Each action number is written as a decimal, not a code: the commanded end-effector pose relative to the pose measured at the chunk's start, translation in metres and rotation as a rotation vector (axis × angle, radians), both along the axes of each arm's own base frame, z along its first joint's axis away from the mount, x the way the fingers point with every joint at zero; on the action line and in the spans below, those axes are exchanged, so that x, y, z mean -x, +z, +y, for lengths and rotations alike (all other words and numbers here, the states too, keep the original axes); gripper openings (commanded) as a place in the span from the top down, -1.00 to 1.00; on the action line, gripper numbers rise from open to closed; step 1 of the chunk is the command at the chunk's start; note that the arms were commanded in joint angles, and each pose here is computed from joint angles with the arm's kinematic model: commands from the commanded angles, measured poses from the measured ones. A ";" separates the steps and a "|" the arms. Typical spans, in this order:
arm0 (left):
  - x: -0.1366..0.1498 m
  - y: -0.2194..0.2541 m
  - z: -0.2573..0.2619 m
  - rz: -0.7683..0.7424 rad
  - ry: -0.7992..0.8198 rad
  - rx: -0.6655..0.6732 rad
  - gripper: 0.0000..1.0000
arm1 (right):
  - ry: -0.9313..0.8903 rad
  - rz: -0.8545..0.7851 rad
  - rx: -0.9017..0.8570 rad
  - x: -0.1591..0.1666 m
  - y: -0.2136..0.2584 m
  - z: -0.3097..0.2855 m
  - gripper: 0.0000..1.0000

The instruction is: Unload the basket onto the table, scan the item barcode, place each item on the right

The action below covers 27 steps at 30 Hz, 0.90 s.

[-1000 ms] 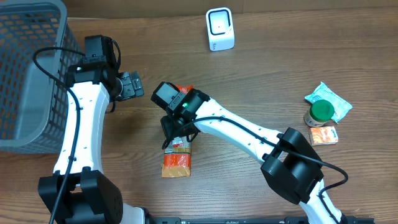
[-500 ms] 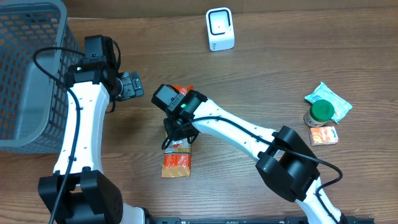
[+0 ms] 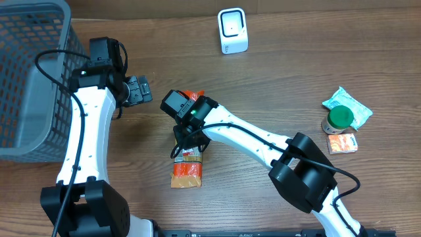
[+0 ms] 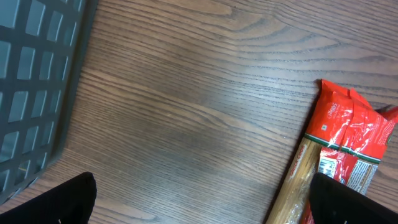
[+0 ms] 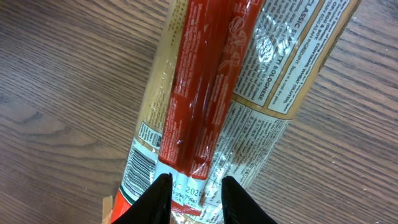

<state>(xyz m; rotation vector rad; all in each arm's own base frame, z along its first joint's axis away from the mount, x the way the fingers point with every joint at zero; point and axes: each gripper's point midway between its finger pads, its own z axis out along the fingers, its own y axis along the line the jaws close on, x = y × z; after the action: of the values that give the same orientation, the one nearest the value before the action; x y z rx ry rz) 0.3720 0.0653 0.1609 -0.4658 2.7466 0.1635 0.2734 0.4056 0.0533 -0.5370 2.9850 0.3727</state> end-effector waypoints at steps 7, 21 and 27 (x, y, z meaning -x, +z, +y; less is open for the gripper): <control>0.001 -0.002 0.002 0.008 -0.003 -0.007 -1.00 | -0.024 -0.001 -0.003 0.001 -0.002 0.003 0.42; 0.002 -0.002 0.002 0.009 -0.003 -0.007 -1.00 | 0.000 0.071 -0.069 0.017 -0.033 0.009 0.41; 0.001 -0.002 0.002 0.008 -0.003 -0.007 -0.99 | -0.005 0.077 -0.057 0.017 -0.036 0.005 0.93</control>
<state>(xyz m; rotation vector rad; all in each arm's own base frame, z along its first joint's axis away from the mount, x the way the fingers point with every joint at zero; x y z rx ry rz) 0.3720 0.0653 0.1609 -0.4658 2.7466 0.1635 0.2660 0.4179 0.0294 -0.5149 2.9919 0.5149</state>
